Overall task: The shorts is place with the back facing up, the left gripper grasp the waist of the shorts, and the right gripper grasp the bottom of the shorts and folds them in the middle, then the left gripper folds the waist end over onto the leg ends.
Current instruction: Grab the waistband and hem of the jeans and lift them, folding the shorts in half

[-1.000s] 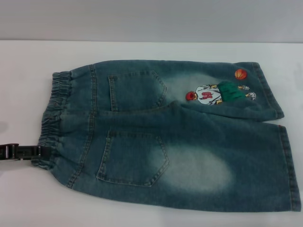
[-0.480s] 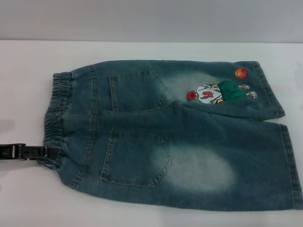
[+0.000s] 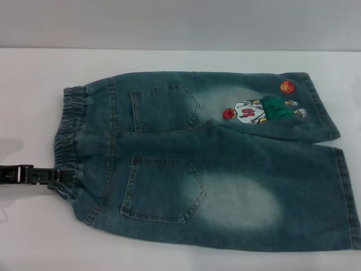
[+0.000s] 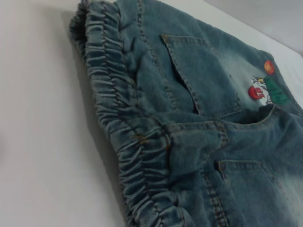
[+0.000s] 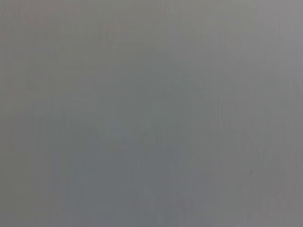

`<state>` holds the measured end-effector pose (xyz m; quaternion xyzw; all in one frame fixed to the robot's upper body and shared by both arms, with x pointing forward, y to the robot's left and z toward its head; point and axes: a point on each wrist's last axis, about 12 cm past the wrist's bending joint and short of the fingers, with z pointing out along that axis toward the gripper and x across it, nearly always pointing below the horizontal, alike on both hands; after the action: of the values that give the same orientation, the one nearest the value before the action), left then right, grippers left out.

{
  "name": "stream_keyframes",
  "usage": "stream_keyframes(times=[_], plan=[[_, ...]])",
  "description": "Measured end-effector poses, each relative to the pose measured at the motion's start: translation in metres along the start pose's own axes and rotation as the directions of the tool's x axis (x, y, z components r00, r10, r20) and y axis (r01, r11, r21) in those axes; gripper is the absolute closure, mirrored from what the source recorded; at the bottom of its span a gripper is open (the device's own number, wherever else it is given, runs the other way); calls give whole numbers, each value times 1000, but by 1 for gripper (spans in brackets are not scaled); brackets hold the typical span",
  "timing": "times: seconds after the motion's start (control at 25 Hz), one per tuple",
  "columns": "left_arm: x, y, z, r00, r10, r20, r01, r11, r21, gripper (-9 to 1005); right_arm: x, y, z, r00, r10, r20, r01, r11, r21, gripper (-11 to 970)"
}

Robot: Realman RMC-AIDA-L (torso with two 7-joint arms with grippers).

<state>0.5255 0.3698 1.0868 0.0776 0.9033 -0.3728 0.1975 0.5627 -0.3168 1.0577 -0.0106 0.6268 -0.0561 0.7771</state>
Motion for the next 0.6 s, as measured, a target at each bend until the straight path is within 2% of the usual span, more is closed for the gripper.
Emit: stream_keyframes(times=[0.6], plan=[[1,-3,1,1000,8,-29,-8,1000,21,182,-2,1,5,1000,-2,7,2,1000,-6,397]])
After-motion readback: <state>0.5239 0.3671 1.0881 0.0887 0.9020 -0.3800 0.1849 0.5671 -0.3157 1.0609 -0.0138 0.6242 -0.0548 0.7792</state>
